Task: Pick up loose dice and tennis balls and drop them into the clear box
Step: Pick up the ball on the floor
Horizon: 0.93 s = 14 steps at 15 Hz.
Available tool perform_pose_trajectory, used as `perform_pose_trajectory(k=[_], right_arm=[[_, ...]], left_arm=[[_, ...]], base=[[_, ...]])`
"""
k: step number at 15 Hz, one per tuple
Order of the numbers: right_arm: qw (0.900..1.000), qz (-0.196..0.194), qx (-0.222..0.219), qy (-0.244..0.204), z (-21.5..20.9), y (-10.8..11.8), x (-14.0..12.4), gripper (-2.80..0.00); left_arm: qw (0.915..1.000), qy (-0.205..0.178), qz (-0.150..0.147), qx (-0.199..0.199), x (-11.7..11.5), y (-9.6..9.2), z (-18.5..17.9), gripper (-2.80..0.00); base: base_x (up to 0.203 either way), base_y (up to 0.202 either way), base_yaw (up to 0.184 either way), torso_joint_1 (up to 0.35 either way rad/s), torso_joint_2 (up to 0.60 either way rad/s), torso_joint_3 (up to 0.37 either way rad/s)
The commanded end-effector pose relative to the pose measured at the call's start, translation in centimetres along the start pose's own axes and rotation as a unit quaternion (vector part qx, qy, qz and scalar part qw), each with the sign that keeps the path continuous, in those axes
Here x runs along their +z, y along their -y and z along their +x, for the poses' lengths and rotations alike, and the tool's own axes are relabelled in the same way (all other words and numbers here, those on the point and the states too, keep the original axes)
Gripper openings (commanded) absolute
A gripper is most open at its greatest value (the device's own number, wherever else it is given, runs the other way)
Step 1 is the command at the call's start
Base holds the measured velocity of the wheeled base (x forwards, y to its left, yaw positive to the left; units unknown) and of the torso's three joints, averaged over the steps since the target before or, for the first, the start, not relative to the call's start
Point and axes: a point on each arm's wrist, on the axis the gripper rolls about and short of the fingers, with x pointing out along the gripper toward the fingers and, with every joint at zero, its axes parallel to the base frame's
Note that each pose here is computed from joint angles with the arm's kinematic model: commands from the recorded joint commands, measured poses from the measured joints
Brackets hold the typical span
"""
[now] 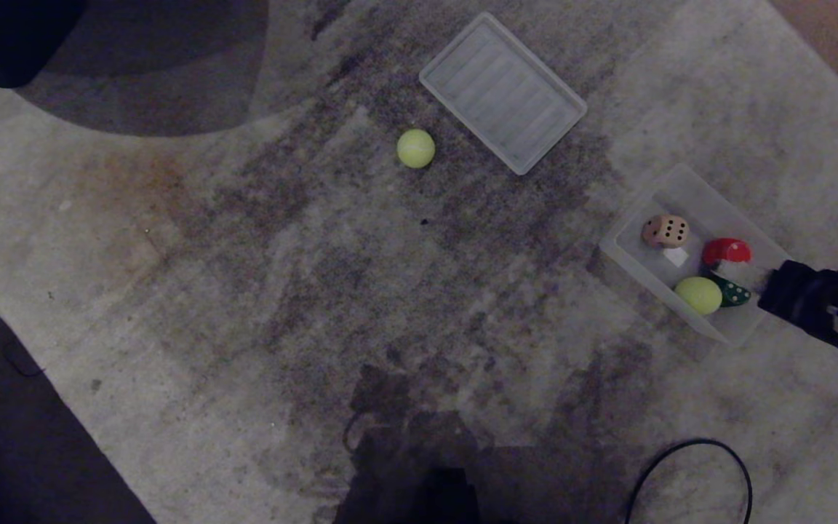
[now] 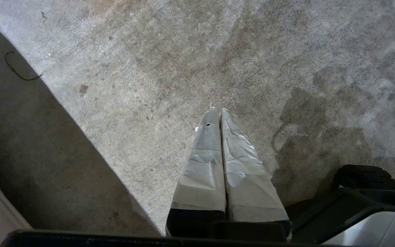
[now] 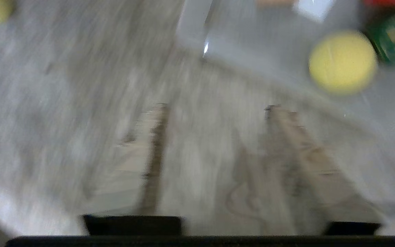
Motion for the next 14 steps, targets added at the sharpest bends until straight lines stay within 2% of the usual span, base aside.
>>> perform_pose_trajectory(k=[1, 3, 5, 8, 10, 14], right_arm=[[0.999, -0.038, 0.021, 0.031, -8.2, -2.0, -0.8, -2.80], [0.997, -0.080, 0.015, 0.008, -12.8, -1.9, -4.0, -2.80], [0.992, -0.129, -0.003, 0.007, -16.4, -1.3, -7.7, -2.80], [0.981, -0.185, -0.051, 0.008, -19.0, 0.2, -12.4, -2.80], [0.977, -0.202, -0.066, 0.021, -20.0, 0.8, -14.1, -2.80], [0.974, -0.200, -0.052, 0.096, -21.8, 1.3, -15.6, -2.80]], left_arm=[[1.0000, -0.001, 0.000, 0.000, 0.0, 0.0, 0.0, -2.80], [1.0000, -0.001, 0.000, 0.000, 0.0, 0.0, 0.0, -2.80], [1.0000, -0.001, 0.000, 0.000, 0.0, 0.0, 0.0, -2.80], [1.0000, -0.001, 0.000, 0.000, 0.0, 0.0, 0.0, -2.80], [1.0000, -0.001, 0.000, 0.000, 0.0, 0.0, 0.0, -2.80], [1.0000, -0.002, 0.000, 0.000, 0.0, 0.0, 0.0, -2.80]], base=[[0.000, 0.000, 0.000, 0.000, 0.00, 0.000], [0.000, 0.000, 0.000, 0.000, 0.00, 0.000], [0.000, 0.000, 0.000, 0.000, 0.00, 0.000], [0.000, 0.000, 0.000, 0.000, 0.00, 0.000], [0.000, 0.000, 0.000, 0.000, 0.00, 0.000], [0.000, 0.000, 0.000, 0.000, 0.00, 0.000]])
